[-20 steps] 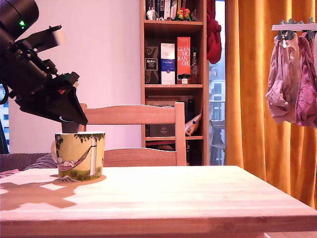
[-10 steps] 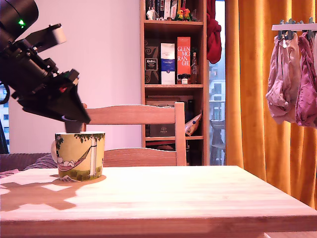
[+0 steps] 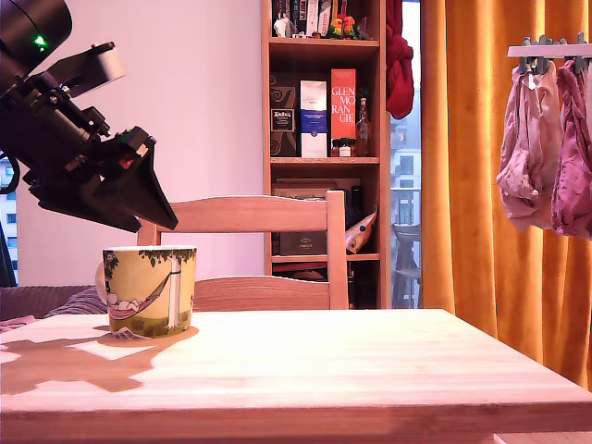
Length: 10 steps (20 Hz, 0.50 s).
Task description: Pick up the coffee capsules on the table and drop them inside the coffee cup
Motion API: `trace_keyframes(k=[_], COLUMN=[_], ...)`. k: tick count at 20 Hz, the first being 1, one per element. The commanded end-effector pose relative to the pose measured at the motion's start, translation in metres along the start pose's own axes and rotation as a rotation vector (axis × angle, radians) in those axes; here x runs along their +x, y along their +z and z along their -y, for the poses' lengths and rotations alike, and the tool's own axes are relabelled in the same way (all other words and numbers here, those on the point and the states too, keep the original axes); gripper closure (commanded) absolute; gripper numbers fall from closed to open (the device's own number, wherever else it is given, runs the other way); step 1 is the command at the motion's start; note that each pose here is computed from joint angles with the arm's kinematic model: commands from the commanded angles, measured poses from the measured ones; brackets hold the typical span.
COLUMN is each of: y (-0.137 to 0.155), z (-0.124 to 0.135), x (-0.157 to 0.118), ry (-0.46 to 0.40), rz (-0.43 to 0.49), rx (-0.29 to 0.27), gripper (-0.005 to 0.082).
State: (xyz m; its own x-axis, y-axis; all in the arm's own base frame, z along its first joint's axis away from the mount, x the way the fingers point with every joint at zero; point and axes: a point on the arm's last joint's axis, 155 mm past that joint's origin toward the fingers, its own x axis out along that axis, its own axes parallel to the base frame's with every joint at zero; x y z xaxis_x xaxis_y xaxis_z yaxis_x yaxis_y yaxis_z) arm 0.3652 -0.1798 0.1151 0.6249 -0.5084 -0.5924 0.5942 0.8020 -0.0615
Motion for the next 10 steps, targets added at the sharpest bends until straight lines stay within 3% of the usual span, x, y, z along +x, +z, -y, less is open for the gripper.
trace_keyframes(k=[1,4,6,8,10], y=[0.0,0.003,0.011,0.019,0.025], z=[0.001,0.004,0.008,0.013,0.02], x=[0.001,-0.004,-0.014,-0.027,-0.042], ry=[-0.005,-0.013,-0.023,-0.028,-0.047], rz=[0.003,0.011,0.035,0.058,0.077], rx=[0.004,0.007,0.012,0.01,0.009], gripper=[0.0219,0.0306,0.0507,0.0775,0.0787])
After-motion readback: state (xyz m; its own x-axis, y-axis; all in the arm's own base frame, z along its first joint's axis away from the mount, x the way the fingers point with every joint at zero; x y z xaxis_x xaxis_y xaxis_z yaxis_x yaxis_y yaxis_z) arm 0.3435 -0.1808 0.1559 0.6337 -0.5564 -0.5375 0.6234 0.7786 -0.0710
